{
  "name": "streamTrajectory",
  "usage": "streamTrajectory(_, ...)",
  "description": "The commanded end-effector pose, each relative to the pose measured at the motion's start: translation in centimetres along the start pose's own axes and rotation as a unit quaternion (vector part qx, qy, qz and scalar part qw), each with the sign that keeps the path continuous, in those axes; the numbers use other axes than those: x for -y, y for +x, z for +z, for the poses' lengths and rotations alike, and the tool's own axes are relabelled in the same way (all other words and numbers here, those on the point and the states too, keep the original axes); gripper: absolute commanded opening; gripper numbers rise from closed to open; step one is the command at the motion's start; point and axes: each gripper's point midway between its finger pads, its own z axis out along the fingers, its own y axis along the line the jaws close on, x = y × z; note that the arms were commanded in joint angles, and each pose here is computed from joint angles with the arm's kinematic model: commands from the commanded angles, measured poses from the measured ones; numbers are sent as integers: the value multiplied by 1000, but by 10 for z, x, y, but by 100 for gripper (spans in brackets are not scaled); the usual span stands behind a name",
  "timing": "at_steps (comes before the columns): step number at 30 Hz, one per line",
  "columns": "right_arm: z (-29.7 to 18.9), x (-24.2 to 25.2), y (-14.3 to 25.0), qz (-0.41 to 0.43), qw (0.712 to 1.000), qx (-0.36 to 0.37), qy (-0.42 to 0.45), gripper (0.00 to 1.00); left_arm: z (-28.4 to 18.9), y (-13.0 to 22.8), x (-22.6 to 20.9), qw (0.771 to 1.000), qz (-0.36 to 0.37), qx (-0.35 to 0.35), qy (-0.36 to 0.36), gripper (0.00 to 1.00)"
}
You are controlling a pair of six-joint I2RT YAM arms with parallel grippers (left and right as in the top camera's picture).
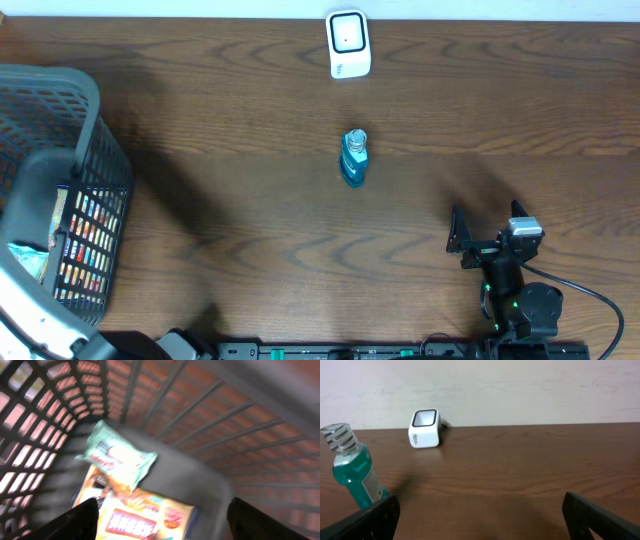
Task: Scan the item barcode
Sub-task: 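Grasp the small orange box in the basket with the left gripper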
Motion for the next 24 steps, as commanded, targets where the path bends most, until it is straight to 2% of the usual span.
streamTrajectory(1,0,0,1,-6,1000,-2,0,99,26,22,-18,997,24,-35,-58,85)
streamTrajectory(5,0,0,1,-6,1000,-2,0,99,40,63,-41,985,-40,-116,-122,85)
streamTrajectory(9,0,0,1,-6,1000,-2,0,99,49,102,-50,957,-121,-194,-180,86)
streamTrajectory(11,0,0,1,-6,1000,-2,0,99,55,114,-46,949,-129,-222,-182,90)
streamTrajectory(17,0,0,1,-6,1000,-2,0,99,71,141,-24,938,-117,-286,-156,93)
streamTrajectory(23,0,0,1,-6,1000,-2,0,99,78,153,-24,933,-125,-288,-176,95)
streamTrajectory(24,0,0,1,-6,1000,-2,0,99,79,155,-23,933,-125,-289,-174,98)
